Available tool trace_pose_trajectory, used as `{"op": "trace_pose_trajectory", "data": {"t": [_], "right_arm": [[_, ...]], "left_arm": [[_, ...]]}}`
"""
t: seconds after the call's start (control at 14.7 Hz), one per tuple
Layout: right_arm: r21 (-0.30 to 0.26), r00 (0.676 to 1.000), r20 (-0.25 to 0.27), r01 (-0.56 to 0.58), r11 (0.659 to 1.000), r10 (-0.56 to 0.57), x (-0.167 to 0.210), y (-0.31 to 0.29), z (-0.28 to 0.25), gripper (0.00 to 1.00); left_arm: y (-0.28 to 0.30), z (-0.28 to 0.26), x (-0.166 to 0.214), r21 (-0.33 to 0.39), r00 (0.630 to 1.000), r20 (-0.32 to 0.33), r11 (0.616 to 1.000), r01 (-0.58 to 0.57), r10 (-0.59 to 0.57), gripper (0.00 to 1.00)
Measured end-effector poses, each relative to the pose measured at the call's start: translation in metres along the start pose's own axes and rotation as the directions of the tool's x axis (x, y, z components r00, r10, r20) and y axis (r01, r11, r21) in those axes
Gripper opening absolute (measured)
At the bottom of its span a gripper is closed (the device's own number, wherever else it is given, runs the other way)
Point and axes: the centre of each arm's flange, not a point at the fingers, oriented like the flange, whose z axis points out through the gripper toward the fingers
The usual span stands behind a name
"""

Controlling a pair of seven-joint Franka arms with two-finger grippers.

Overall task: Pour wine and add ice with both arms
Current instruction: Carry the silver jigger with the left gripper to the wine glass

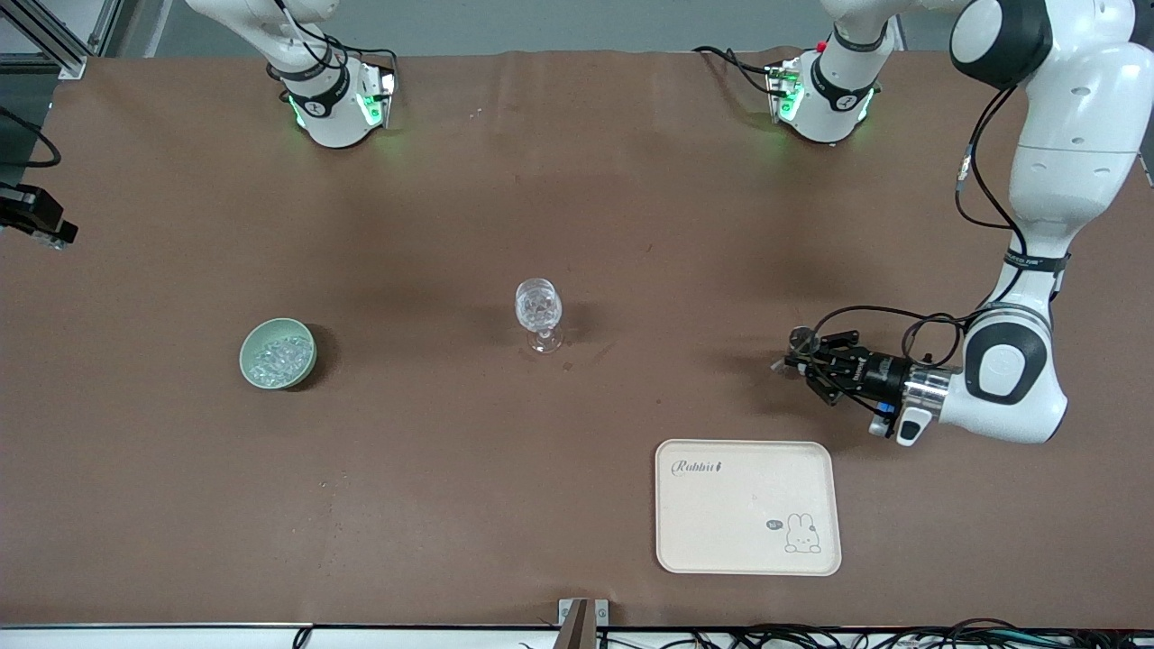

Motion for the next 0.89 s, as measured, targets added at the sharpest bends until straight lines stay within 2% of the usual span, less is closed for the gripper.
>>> {"op": "trace_pose_trajectory", "data": {"t": [0.2, 0.41, 0.61, 0.89], "right_arm": [[0.003, 1.0, -0.015, -0.002, 1.0, 0.002, 0.0, 0.001, -0.007, 0.27], [0.004, 1.0, -0.012, -0.003, 1.0, 0.003, 0.001, 0.002, -0.005, 0.27], [0.007, 1.0, -0.01, -0.001, 1.0, 0.001, 0.001, 0.002, -0.004, 0.27], [0.008, 1.0, -0.01, 0.002, 1.0, -0.002, 0.001, 0.001, -0.005, 0.27]], "left_arm": [[0.045, 0.037, -0.067, -0.011, 0.998, -0.067, 1.0, 0.005, -0.006, 0.21], [0.076, 0.079, -0.123, -0.041, 0.994, -0.1, 0.999, 0.033, -0.037, 0.21], [0.097, 0.121, -0.17, -0.074, 0.988, -0.127, 0.994, 0.08, -0.089, 0.21], [0.11, 0.178, -0.234, -0.083, 0.978, -0.18, 0.992, 0.096, -0.11, 0.21]]}}
